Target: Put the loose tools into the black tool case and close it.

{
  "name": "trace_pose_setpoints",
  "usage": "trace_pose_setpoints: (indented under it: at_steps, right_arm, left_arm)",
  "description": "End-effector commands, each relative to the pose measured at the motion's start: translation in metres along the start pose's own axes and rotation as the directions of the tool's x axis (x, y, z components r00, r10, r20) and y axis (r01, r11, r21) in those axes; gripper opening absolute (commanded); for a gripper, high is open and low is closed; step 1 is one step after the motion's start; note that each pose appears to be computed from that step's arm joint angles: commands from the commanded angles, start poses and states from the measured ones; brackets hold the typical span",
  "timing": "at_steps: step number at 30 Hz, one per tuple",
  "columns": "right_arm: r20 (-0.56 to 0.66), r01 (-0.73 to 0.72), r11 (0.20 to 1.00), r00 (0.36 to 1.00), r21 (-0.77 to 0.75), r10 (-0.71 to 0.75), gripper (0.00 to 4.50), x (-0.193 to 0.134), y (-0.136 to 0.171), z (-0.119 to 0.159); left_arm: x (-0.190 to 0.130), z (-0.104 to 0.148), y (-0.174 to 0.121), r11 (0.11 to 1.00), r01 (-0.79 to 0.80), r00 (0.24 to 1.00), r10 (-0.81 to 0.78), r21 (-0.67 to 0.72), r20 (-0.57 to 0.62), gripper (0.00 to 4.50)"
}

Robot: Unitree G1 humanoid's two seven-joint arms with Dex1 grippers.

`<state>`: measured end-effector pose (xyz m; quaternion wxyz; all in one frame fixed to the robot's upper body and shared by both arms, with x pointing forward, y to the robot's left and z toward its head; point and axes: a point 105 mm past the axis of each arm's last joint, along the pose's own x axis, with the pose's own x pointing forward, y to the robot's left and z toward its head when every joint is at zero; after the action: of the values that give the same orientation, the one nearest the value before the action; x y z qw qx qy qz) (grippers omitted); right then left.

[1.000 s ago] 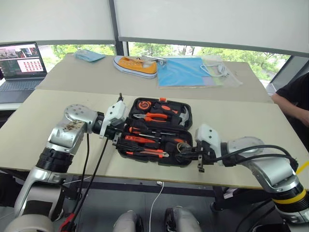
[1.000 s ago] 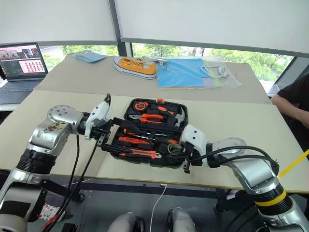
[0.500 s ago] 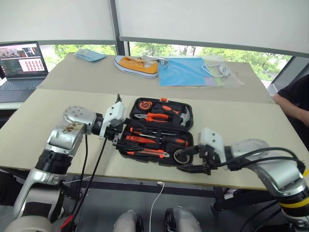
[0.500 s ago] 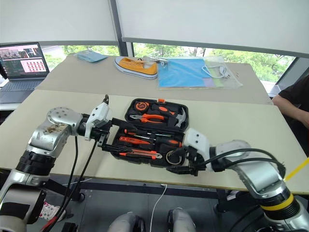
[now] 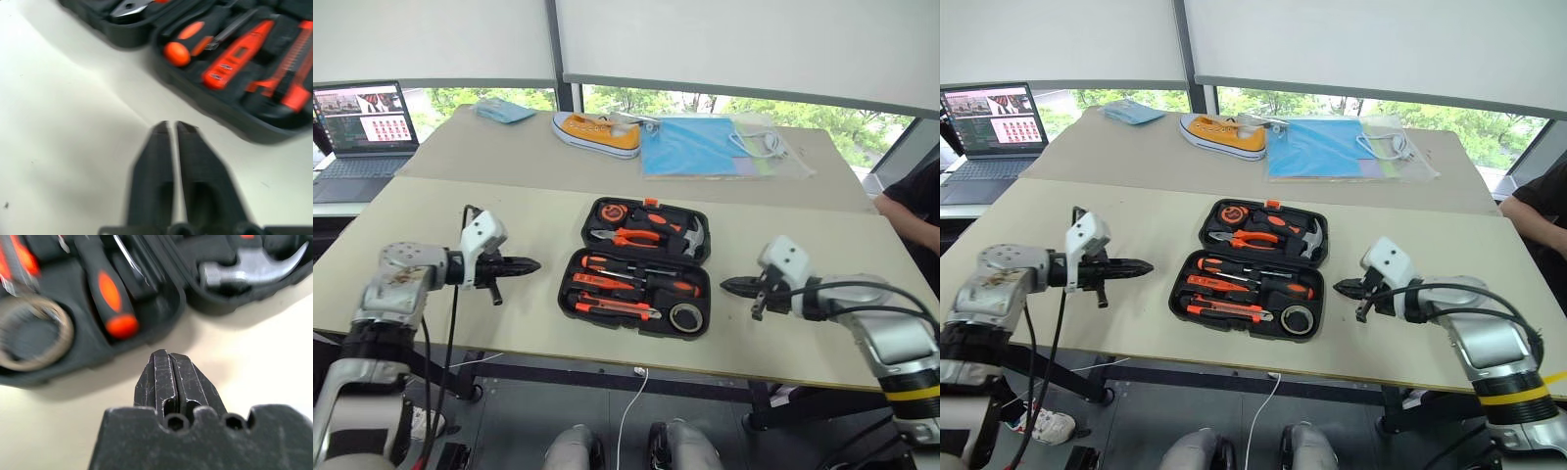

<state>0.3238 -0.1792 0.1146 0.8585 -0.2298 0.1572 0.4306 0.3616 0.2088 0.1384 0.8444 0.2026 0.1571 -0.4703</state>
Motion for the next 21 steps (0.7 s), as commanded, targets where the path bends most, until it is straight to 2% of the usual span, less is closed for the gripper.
trace_pose_setpoints:
  at_steps: [1, 5, 11, 14, 18, 21]
  right_arm:
    - [0.050, -0.055, 0.994, 0.997, -0.097, 0.060, 0.00, 0.007, 0.005, 0.020]
    - [0.071, -0.097, 0.986, 0.992, -0.136, 0.107, 0.00, 0.010, 0.012, 0.029]
    - [0.080, -0.162, 0.967, 0.980, -0.197, 0.180, 0.00, 0.000, 0.029, 0.034]
    - [0.085, -0.210, 0.955, 0.969, -0.211, 0.232, 0.00, -0.008, 0.047, 0.036]
    - [0.061, -0.218, 0.954, 0.970, -0.205, 0.235, 0.00, -0.013, 0.058, 0.029]
    - [0.024, -0.175, 0.968, 0.983, -0.180, 0.182, 0.00, -0.014, 0.054, 0.014]
  left_arm:
    - [0.023, 0.010, 0.001, 0.999, -0.001, 1.000, 0.001, 0.045, 0.011, 0.09]
    - [0.031, 0.018, -0.014, 0.995, 0.091, 0.993, -0.093, 0.032, 0.067, 0.09]
    - [0.025, 0.008, -0.048, 0.969, 0.245, 0.968, -0.246, 0.037, 0.042, 0.09]
    - [0.022, 0.005, -0.067, 0.952, 0.304, 0.952, -0.306, 0.046, 0.030, 0.09]
    - [0.019, -0.007, -0.076, 0.952, 0.304, 0.953, -0.304, 0.045, -0.009, 0.09]
    - [0.016, -0.016, -0.074, 0.962, 0.273, 0.962, -0.272, 0.029, -0.033, 0.09]
